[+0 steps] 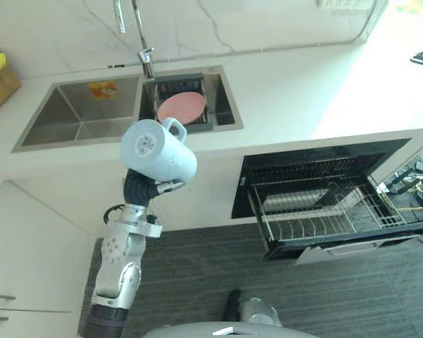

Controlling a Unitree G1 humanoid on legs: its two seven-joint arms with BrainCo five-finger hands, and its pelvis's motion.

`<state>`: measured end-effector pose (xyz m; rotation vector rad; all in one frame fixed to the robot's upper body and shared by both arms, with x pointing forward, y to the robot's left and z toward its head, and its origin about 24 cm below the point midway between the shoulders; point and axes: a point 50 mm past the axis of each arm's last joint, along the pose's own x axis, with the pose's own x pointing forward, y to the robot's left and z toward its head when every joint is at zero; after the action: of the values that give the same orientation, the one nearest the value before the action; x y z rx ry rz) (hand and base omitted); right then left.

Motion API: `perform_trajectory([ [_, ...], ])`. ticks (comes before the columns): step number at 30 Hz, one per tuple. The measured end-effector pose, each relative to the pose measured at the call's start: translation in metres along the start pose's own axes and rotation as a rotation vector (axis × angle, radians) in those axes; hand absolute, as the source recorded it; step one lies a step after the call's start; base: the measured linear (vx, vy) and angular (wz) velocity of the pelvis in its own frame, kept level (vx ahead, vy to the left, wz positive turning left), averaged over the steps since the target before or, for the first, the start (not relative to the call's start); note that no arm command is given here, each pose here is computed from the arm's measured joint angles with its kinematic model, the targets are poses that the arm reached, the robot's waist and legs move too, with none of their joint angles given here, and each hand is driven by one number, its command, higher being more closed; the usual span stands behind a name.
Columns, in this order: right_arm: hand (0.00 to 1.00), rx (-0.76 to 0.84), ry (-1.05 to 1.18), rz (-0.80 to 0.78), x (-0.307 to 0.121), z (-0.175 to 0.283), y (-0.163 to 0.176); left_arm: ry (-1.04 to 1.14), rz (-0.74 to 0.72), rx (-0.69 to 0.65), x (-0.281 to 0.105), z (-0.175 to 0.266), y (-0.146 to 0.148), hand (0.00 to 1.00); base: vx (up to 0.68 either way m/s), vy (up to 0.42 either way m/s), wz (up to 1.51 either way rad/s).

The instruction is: Walk over to the sink, pick up the cup, carry it to the dishwasher, place the cup inside the dishwasher, then close the dishwasher door

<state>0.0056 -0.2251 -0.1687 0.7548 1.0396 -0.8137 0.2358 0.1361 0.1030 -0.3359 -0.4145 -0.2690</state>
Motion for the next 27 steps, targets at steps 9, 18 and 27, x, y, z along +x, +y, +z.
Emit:
perform_trajectory([
  [9,0.0,-0.043,-0.073,-0.014,0.0,0.033,-0.01,0.049,0.053,-0.011,-0.018,-0.009,0.0,1.0,0.09,-0.018,-0.73],
  [18,0.0,-0.038,-0.082,-0.03,-0.003,0.035,-0.015,0.053,0.129,-0.066,-0.022,-0.01,0.002,1.0,0.17,0.21,-0.76],
  [27,0.0,0.17,-0.291,0.08,-0.005,0.052,0.032,0.043,0.122,-0.003,-0.022,-0.004,0.013,1.0,0.13,0.118,-0.14],
])
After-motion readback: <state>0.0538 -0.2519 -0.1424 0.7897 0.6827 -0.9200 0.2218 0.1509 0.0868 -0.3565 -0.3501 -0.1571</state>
